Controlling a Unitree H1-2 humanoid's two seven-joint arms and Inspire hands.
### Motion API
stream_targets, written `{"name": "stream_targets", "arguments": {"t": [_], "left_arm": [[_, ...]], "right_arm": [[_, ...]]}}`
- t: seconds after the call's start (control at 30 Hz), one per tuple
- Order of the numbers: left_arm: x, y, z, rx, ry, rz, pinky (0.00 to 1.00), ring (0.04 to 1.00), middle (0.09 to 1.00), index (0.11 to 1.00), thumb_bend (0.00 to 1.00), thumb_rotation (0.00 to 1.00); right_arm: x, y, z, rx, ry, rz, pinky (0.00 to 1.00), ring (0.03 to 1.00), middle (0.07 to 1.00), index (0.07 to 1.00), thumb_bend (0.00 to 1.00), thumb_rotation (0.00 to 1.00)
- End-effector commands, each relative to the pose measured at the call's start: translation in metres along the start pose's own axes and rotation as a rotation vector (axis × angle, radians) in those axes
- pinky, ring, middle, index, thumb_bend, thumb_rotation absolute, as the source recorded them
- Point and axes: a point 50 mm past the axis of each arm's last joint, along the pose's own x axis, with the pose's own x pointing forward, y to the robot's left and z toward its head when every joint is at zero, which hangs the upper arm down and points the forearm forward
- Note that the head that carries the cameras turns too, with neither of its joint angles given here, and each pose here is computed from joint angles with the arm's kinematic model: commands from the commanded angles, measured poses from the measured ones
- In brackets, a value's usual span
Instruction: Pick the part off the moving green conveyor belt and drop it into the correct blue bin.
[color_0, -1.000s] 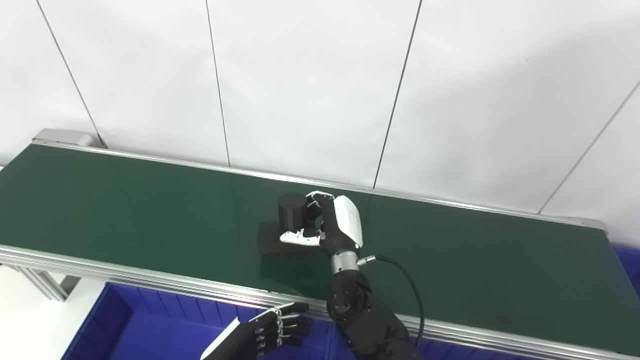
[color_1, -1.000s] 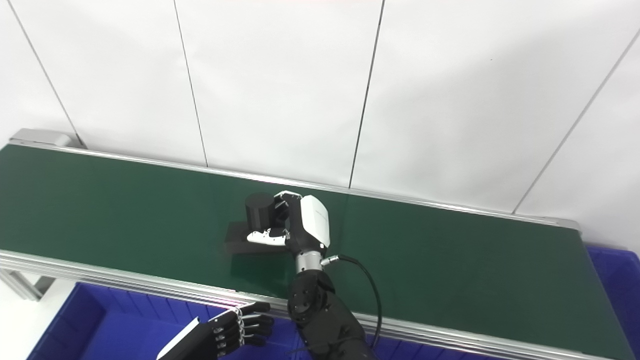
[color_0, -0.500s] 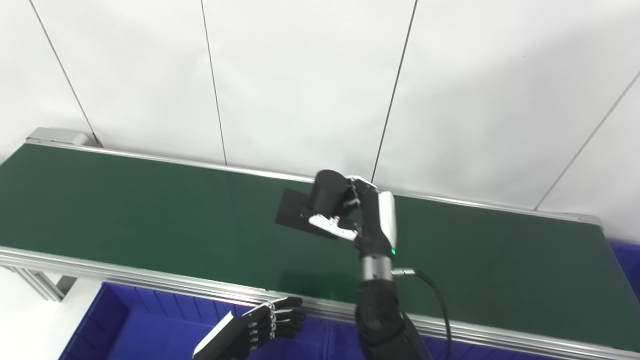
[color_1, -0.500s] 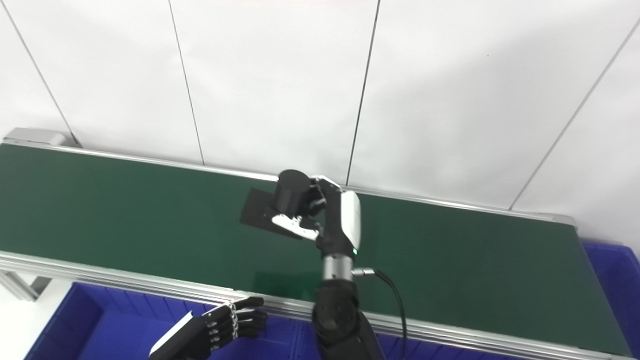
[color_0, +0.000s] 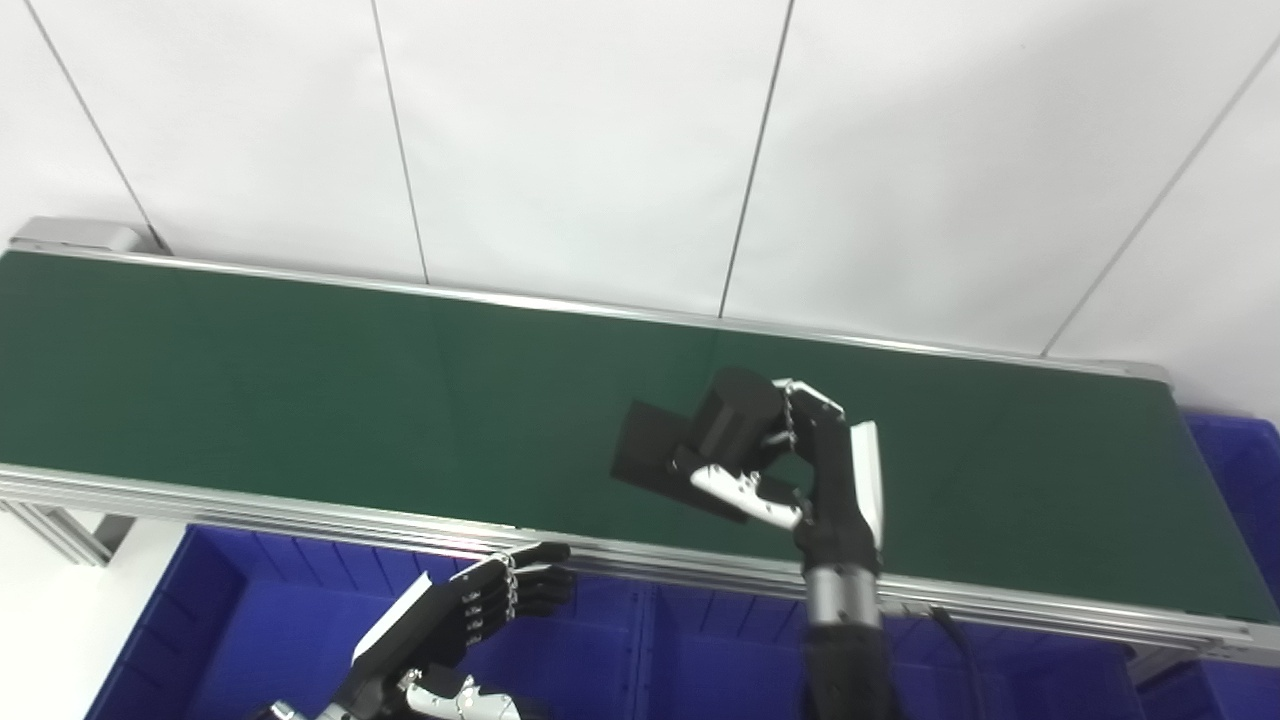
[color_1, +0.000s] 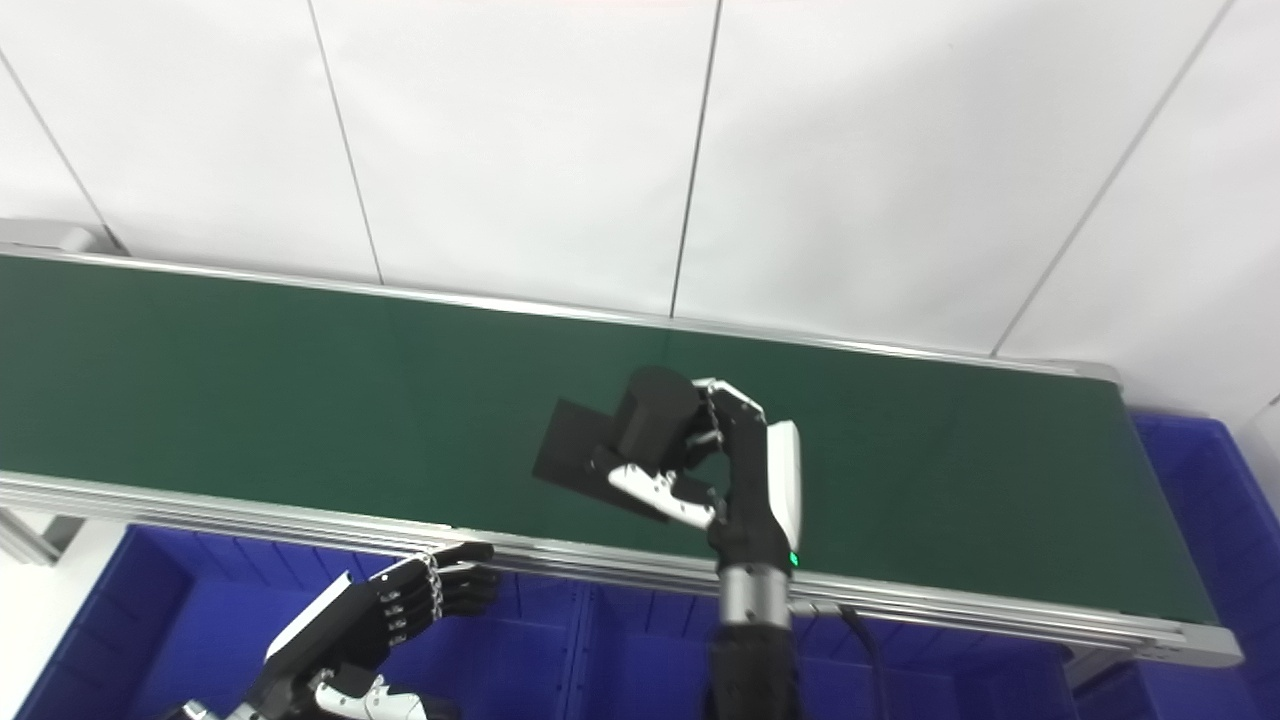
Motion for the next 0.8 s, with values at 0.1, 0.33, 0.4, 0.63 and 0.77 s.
{"name": "stream_targets", "arguments": {"t": [0.1, 0.33, 0.4, 0.63, 0.77], "left_arm": [[-0.002, 0.004, 0.015, 0.029, -0.058, -0.016, 0.79, 0.778, 0.795, 0.83, 0.73, 0.05], [-0.005, 0.003, 0.016, 0.024, -0.056, -0.014, 0.79, 0.783, 0.795, 0.83, 0.74, 0.04], [-0.006, 0.003, 0.016, 0.025, -0.06, -0.014, 0.79, 0.786, 0.798, 0.831, 0.75, 0.03], [-0.009, 0.004, 0.019, 0.048, -0.063, 0.032, 0.78, 0.793, 0.81, 0.832, 0.76, 0.05], [-0.011, 0.005, 0.022, 0.079, -0.069, 0.067, 0.78, 0.812, 0.842, 0.847, 0.73, 0.02]], "right_arm": [[-0.029, -0.027, -0.001, -0.06, 0.027, 0.01, 0.35, 0.385, 0.463, 0.492, 0.5, 0.12], [-0.066, -0.059, -0.015, -0.169, 0.114, 0.064, 0.34, 0.384, 0.469, 0.492, 0.5, 0.12], [-0.072, -0.065, -0.016, -0.199, 0.135, 0.082, 0.34, 0.386, 0.476, 0.492, 0.5, 0.12], [-0.075, -0.088, -0.02, -0.386, 0.155, 0.208, 0.35, 0.398, 0.488, 0.492, 0.5, 0.12], [-0.069, -0.092, -0.024, -0.528, 0.136, 0.284, 0.33, 0.393, 0.472, 0.492, 0.5, 0.12]]}}
